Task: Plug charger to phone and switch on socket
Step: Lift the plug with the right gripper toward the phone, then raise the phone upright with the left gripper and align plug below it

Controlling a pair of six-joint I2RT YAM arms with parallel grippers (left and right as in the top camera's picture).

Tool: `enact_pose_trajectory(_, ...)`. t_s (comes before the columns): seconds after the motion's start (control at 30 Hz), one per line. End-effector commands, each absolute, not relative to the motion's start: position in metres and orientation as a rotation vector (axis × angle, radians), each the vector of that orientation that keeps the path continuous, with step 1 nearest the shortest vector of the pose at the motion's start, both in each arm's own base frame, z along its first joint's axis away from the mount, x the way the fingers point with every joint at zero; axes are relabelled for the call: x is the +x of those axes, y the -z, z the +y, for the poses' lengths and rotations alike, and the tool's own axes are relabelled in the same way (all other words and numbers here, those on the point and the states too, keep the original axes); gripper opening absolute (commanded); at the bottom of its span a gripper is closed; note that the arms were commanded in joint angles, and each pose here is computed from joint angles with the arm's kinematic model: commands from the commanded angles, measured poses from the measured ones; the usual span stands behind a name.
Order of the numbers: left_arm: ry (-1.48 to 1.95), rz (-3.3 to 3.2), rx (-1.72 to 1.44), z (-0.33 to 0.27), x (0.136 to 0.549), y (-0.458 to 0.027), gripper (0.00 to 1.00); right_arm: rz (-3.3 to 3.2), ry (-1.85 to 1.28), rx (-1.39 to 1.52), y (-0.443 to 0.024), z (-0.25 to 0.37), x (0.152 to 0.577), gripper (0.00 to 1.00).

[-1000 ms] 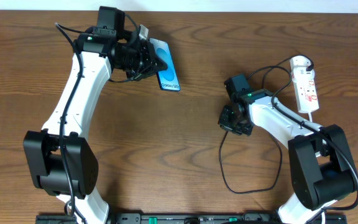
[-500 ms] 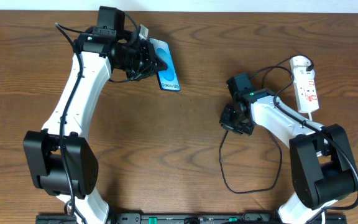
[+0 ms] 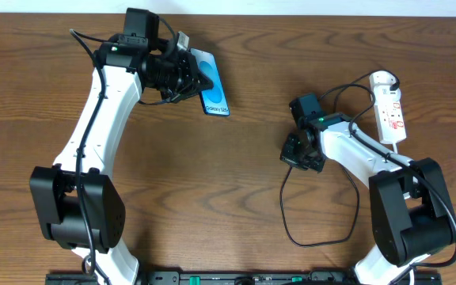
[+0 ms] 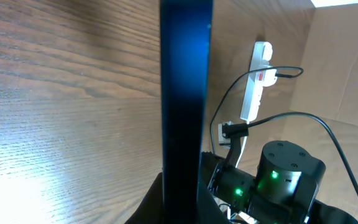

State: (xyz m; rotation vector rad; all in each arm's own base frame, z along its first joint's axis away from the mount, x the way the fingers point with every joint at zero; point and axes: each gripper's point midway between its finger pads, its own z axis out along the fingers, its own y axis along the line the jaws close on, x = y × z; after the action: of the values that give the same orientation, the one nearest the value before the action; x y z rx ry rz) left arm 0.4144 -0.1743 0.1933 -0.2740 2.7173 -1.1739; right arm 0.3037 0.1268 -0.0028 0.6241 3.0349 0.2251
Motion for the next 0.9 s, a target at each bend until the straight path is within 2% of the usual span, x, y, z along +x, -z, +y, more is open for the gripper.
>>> enact_pose_trajectory(0.0, 1.189, 2.689, -0.236, -0.175, 0.411, -0.205, 0.07, 3.087, -0.201, 0.643, 0.018, 0.123, 0.294, 0.01)
enact_pose_trajectory(0.1, 1.196, 2.688, -0.233, -0.176, 0.41, -0.206, 0.07, 3.088, -0.237, 0.623, 0.015, 0.125, 0.296, 0.01)
enact_pose_trajectory(0.27, 1.384, 2.594, -0.09, -0.193, 0.409, -0.227, 0.07, 3.069, -0.487, 0.424, -0.007, 0.142, 0.31, 0.01)
enact_pose_trajectory(0.4, 1.685, 2.317, 0.223, -0.218, 0.407, -0.279, 0.07, 2.931, -0.863, 0.105, -0.057, 0.17, 0.32, 0.01)
enact_pose_trajectory(0.47, 1.761, 2.212, 0.338, -0.223, 0.403, -0.297, 0.07, 2.86, -0.952, 0.029, -0.078, 0.176, 0.321, 0.01)
enact_pose_trajectory(0.5, 1.797, 2.143, 0.415, -0.225, 0.401, -0.309, 0.07, 2.751, -1.035, -0.124, -0.108, 0.185, 0.319, 0.01)
enact_pose_trajectory(0.67, 1.828, 2.113, 0.412, -0.229, 0.405, -0.32, 0.07, 2.573, -1.069, -0.251, -0.161, 0.189, 0.315, 0.01)
enact_pose_trajectory(0.87, 1.91, 1.927, 0.669, -0.25, 0.389, -0.357, 0.07, 2.359, -1.189, -0.488, -0.212, 0.203, 0.295, 0.01)
